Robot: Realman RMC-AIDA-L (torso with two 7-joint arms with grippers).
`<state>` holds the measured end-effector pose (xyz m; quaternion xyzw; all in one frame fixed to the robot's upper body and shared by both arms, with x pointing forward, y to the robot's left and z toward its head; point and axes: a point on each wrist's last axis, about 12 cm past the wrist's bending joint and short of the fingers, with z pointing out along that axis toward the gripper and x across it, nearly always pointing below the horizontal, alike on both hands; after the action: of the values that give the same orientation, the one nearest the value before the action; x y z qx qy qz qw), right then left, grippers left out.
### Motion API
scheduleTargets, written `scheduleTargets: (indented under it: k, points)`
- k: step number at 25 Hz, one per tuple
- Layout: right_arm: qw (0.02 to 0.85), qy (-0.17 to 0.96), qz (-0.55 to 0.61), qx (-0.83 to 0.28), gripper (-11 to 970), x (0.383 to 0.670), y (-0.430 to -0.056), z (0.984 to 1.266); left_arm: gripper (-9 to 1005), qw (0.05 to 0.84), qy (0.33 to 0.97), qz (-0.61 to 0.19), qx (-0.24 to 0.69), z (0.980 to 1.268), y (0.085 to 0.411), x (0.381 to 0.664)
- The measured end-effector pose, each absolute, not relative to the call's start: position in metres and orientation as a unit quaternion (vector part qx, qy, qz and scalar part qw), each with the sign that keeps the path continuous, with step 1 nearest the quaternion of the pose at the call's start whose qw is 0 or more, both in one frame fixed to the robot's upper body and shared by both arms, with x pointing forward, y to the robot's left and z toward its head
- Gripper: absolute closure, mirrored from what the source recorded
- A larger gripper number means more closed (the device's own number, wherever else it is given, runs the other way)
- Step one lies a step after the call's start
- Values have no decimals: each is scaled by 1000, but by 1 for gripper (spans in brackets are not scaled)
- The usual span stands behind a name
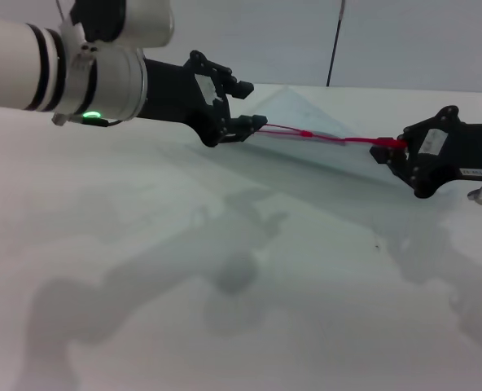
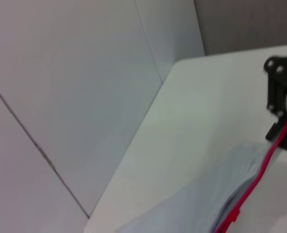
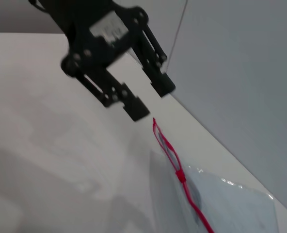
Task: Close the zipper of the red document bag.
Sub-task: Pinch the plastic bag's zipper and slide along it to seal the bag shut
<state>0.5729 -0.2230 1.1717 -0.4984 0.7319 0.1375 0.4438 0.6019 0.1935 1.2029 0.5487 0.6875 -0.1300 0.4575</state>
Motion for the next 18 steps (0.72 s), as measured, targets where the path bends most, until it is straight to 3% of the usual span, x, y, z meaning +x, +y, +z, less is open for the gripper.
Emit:
scheduleTargets:
  k: [8,18]
  points:
    - [445,728,141,-502,912,572,-219,1176,488,439,707,-89,547,1211,186,606]
    - [446,726,141,-505,913,575,-218,1179,452,460,671,-68,577,1226,169,597]
